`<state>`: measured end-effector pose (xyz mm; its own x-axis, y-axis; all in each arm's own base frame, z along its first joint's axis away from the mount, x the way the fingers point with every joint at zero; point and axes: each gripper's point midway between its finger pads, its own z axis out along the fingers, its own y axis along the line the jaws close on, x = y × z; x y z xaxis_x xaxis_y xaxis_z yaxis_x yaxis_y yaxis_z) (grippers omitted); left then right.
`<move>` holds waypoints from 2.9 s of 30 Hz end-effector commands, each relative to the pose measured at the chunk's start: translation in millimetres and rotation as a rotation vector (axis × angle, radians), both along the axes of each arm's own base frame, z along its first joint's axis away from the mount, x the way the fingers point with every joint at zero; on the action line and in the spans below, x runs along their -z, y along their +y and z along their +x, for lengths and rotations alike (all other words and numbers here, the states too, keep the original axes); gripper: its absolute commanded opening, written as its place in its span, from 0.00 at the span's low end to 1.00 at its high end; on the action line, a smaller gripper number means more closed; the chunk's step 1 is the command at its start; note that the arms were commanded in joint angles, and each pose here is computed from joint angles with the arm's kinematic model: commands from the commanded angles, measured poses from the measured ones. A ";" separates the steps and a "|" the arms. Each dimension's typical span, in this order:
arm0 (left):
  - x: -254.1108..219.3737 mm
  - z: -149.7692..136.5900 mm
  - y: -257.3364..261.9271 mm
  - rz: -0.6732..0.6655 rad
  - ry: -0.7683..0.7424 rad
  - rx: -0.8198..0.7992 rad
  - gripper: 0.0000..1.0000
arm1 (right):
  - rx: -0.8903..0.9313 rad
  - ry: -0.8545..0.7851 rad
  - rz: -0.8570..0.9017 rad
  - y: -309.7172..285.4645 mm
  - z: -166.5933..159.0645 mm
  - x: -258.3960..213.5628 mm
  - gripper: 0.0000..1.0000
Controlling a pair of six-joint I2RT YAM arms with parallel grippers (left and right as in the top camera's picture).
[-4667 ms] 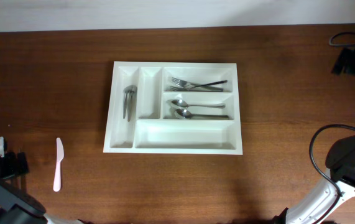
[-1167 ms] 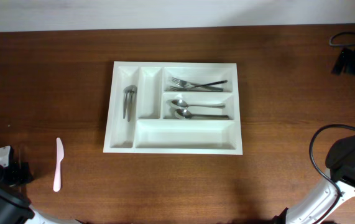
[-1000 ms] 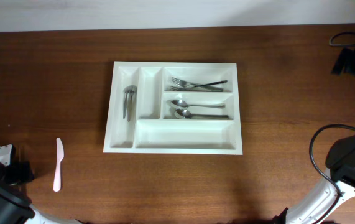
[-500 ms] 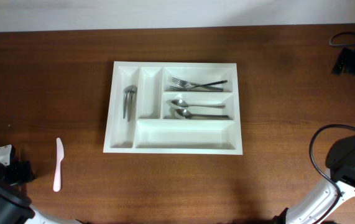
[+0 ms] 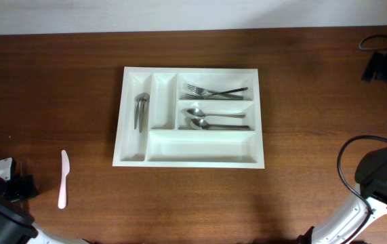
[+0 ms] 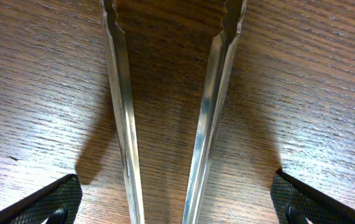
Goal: Pack container
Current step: 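Close the left gripper on the silver chopsticks and lift, then carry the chopsticks with the left gripper over the tray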
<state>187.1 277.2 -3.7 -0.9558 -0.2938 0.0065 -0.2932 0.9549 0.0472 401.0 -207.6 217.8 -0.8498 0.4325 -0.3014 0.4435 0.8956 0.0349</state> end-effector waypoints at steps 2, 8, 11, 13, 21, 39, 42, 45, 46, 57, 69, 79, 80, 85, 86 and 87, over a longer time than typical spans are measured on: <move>16.0 -6.0 -7.8 -0.037 0.034 -0.017 0.99 | 0.012 -0.004 0.003 -1.1 -1.0 -1.1 0.99; 16.1 -5.3 -6.8 -0.033 0.031 -0.017 0.99 | 0.011 -0.004 0.003 -1.0 -0.9 -1.1 0.99; 16.1 -4.8 -6.2 -0.030 0.029 -0.016 0.99 | 0.012 -0.004 0.003 -1.1 -1.0 -1.1 0.99; 16.1 -4.7 -6.0 -0.030 0.029 -0.016 1.00 | 0.012 -0.004 0.003 -1.1 -1.0 -1.1 0.99; 16.1 -3.7 -4.7 -0.024 0.025 -0.016 0.69 | 0.012 -0.004 0.003 -1.1 -1.0 -1.1 0.99; 16.1 -4.9 -6.2 -0.030 0.029 -0.036 0.16 | 0.012 -0.004 0.003 -1.1 -1.0 -1.1 0.99; 16.1 -4.9 -6.2 -0.029 0.029 -0.039 0.07 | 0.012 -0.004 0.003 -1.1 -1.0 -1.1 0.99; 16.1 -5.0 -6.3 -0.030 0.029 -0.041 0.02 | 0.012 -0.004 0.003 -1.1 -1.0 -1.1 0.99; 16.1 -4.9 -6.3 -0.030 0.029 -0.043 0.02 | 0.012 -0.004 0.003 -1.1 -1.0 -1.1 0.99; 15.9 -7.0 -9.1 -0.039 0.036 -0.087 0.02 | 0.012 -0.004 0.003 -1.1 -1.0 -1.1 0.99; -12.9 25.2 -6.2 -0.022 -0.102 -0.061 0.02 | 0.012 -0.004 0.003 -1.1 -1.0 -1.1 0.99; -81.1 126.3 -36.4 0.128 -0.255 0.234 0.02 | 0.012 -0.004 0.003 -1.1 -1.0 -1.1 0.99; -89.0 137.9 -42.1 0.141 -0.274 0.263 0.02 | 0.012 -0.004 0.003 -1.1 -1.0 -1.1 0.99; -137.6 196.8 -85.3 0.207 -0.392 0.429 0.02 | 0.012 -0.004 0.003 -1.1 -1.0 -1.1 0.99; -146.7 206.5 -96.3 0.216 -0.415 0.464 0.02 | 0.012 -0.004 0.003 -1.1 -1.0 -1.1 0.99; -156.2 216.7 -109.4 0.225 -0.439 0.505 0.02 | 0.012 -0.004 0.003 -1.1 -1.0 -1.1 0.98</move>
